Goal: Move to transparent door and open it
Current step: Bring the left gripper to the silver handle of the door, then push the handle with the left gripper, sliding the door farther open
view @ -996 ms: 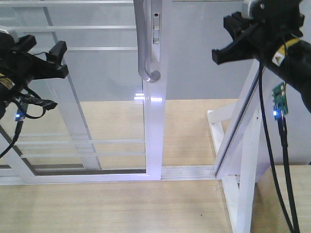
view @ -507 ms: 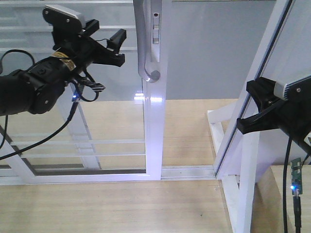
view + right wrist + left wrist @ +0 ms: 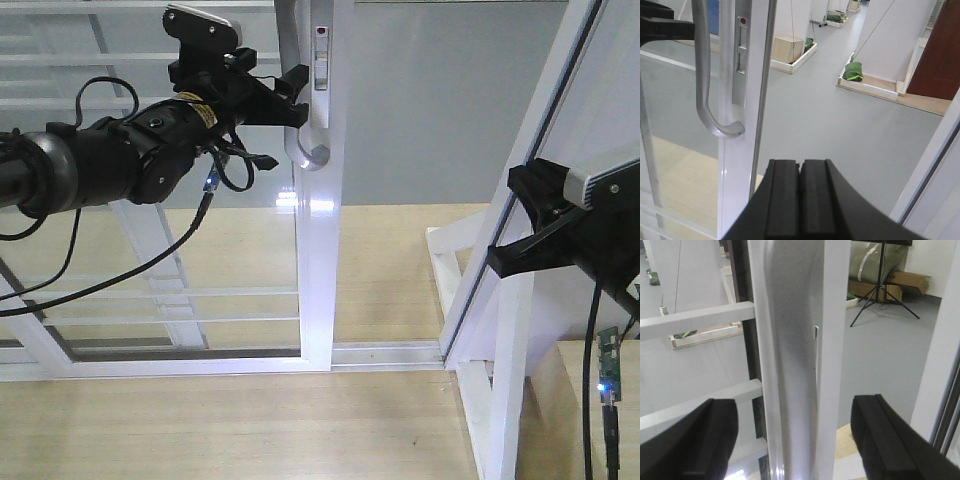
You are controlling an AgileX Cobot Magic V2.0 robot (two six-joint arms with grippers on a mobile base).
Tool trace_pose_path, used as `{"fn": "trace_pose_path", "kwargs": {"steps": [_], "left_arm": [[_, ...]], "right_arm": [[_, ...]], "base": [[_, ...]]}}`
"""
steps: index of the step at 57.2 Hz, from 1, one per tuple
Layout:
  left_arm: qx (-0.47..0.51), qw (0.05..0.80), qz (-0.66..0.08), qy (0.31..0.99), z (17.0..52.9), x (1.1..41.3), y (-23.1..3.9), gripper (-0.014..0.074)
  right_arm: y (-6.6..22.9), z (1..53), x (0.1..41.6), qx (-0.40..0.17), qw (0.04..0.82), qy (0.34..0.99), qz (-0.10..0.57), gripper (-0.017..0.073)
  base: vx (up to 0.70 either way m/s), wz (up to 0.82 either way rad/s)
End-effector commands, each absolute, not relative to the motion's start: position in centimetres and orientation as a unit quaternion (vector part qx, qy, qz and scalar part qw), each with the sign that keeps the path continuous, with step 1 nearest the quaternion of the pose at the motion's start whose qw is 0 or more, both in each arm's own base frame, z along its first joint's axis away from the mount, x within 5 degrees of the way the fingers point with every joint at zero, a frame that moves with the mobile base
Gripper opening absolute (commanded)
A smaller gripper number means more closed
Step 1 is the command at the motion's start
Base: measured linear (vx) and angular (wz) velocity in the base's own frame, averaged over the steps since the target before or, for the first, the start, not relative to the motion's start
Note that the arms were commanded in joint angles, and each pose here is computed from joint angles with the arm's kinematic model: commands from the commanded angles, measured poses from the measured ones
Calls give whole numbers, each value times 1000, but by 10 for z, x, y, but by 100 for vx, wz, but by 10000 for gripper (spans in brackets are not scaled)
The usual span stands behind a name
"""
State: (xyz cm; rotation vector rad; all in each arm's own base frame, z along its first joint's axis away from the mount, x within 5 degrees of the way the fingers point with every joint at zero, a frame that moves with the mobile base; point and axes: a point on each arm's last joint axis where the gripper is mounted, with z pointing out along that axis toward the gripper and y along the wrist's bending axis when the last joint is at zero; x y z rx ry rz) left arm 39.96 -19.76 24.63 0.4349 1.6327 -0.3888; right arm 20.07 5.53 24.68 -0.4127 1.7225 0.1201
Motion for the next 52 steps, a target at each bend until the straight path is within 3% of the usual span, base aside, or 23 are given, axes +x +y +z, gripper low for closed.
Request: {"fn": "trace_pose_path", "kwargs": {"steps": [1, 45, 52], "left_arm": [[171, 699, -195, 666, 284, 400, -200, 575], [152, 678, -191, 693, 267, 445, -219, 575], [154, 669, -187, 703, 265, 445, -219, 519]], "right_arm": [[56, 267, 202, -184, 682, 707, 48, -6], [56, 267, 202, -184, 684, 704, 48, -6], [56, 267, 202, -184, 684, 704, 48, -6]], "base": [[0, 0], [0, 0], [0, 0]]}}
